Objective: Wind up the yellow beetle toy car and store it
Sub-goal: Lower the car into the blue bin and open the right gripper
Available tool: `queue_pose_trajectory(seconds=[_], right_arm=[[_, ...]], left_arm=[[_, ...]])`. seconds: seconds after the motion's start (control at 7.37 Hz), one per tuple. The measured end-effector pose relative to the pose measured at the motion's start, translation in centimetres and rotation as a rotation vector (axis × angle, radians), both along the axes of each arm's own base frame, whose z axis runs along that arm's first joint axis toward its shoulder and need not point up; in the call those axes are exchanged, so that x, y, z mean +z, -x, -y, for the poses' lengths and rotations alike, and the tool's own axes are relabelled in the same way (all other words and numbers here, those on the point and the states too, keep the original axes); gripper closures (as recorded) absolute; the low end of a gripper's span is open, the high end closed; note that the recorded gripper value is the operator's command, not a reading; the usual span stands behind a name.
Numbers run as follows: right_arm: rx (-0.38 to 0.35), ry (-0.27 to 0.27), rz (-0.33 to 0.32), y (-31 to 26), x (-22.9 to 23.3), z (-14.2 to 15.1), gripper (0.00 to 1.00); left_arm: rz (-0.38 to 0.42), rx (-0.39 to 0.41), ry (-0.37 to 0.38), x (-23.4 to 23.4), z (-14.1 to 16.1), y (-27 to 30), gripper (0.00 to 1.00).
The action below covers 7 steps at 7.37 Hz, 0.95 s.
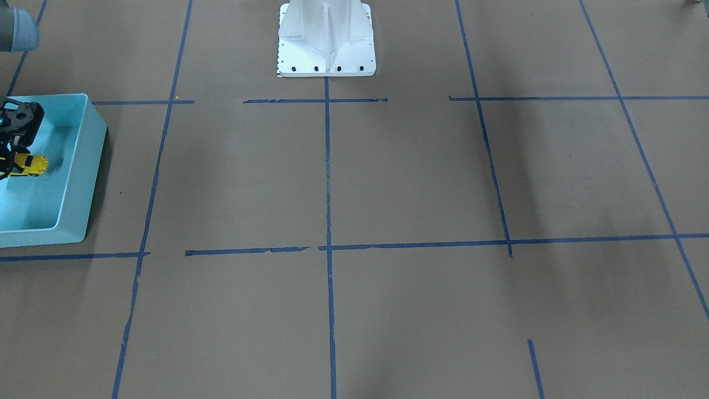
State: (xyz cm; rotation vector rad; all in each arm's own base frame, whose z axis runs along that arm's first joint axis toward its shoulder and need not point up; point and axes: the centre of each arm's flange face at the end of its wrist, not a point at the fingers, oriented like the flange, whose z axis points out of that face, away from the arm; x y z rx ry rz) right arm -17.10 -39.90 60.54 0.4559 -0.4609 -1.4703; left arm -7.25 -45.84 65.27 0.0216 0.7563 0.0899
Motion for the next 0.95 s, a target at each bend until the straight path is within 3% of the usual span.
queue_pose_trajectory(seconds=[0.14,0.27,0.41,0.95], right_arm=[[-0.005,0.006,0.016,0.1,-0.2,-0.1,0.36],[-0.013,0.016,0.038,0.3,-0.4,-0.3,0.05],[-0.022,0.029,0.057,0.4,-0.5,-0.4,0.0],[0.004,0.066,0.134,-1.6,-1.3,0.2,0.0]], left_arm=[[0.001,0.0,0.0,0.0,0.0,0.0,0.0],[0.004,0.001,-0.001,0.0,0.0,0.0,0.0],[0.007,0.002,-0.002,0.0,0.0,0.0,0.0],[0.009,-0.001,-0.001,-0.1,0.1,0.1,0.0]])
